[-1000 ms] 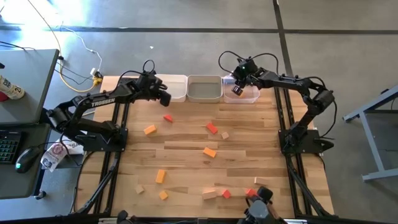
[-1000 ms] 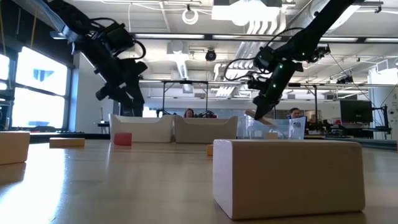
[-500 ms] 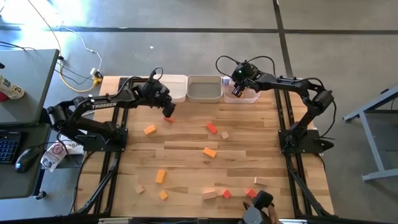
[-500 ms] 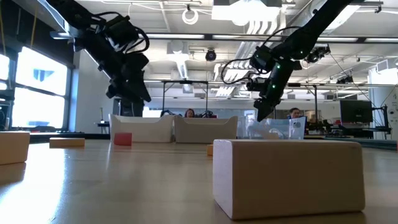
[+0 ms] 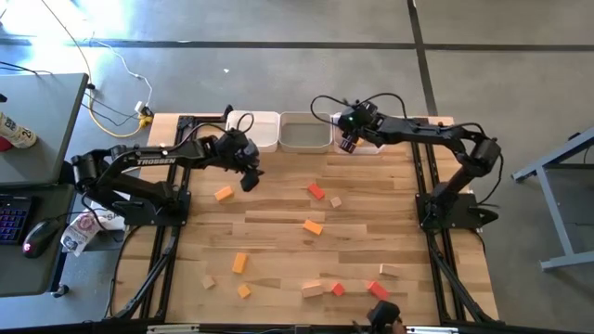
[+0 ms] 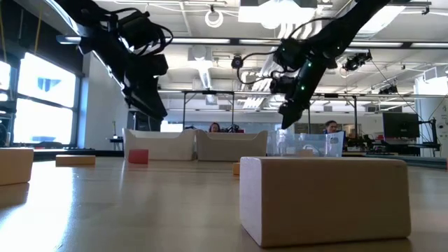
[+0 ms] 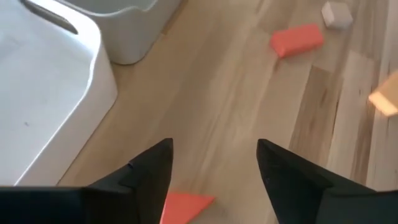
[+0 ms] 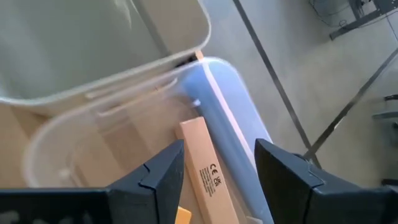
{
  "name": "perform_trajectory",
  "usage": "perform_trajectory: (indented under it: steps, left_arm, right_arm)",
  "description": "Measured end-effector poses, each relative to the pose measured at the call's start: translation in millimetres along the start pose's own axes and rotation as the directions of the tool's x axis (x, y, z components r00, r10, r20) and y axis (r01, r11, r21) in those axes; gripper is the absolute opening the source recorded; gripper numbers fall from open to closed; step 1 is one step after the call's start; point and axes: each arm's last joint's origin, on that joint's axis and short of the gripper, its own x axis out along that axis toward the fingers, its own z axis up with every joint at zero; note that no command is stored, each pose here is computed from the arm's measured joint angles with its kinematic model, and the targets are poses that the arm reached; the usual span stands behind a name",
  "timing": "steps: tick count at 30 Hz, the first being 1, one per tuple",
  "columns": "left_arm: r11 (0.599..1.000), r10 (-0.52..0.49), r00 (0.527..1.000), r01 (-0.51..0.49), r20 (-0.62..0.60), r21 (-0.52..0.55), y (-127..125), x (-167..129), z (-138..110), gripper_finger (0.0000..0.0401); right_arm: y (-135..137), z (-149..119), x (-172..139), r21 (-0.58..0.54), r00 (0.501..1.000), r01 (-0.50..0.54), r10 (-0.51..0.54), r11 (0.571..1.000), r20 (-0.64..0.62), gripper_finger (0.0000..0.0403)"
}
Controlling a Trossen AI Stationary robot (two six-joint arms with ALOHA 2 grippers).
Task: Sort & place blocks by color
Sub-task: Put the orange block into the white bin
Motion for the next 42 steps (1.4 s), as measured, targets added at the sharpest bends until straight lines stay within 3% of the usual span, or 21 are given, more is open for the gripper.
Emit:
perform_trajectory:
  steps: [8, 17, 24, 42]
  left_arm:
    - [0.971, -0.011, 0.997, 0.027, -0.070, 0.237, -5, 0, -7, 0.0238]
    - [0.873, 0.007, 0.996, 0.038, -0.092, 0.486, -14, 1, -10, 0.0239]
    - [0.776, 0.097, 0.990, -0.010, -0.104, 0.630, -25, 1, -13, 0.0239]
    - [0.565, 0.196, 0.976, -0.036, -0.091, 0.824, -38, 0, -16, 0.0239]
  right_arm:
    - [5, 11, -38, 0.097, 0.993, -0.059, 0.048, 0.994, 0.106, 0.0181]
    - [23, 18, -65, 0.145, 0.980, -0.122, 0.095, 0.982, 0.175, 0.0181]
    - [38, 19, -73, 0.111, 0.977, -0.145, 0.124, 0.983, 0.176, 0.0181]
    - [42, 20, -75, 0.069, 0.979, -0.115, 0.102, 0.991, 0.175, 0.0181]
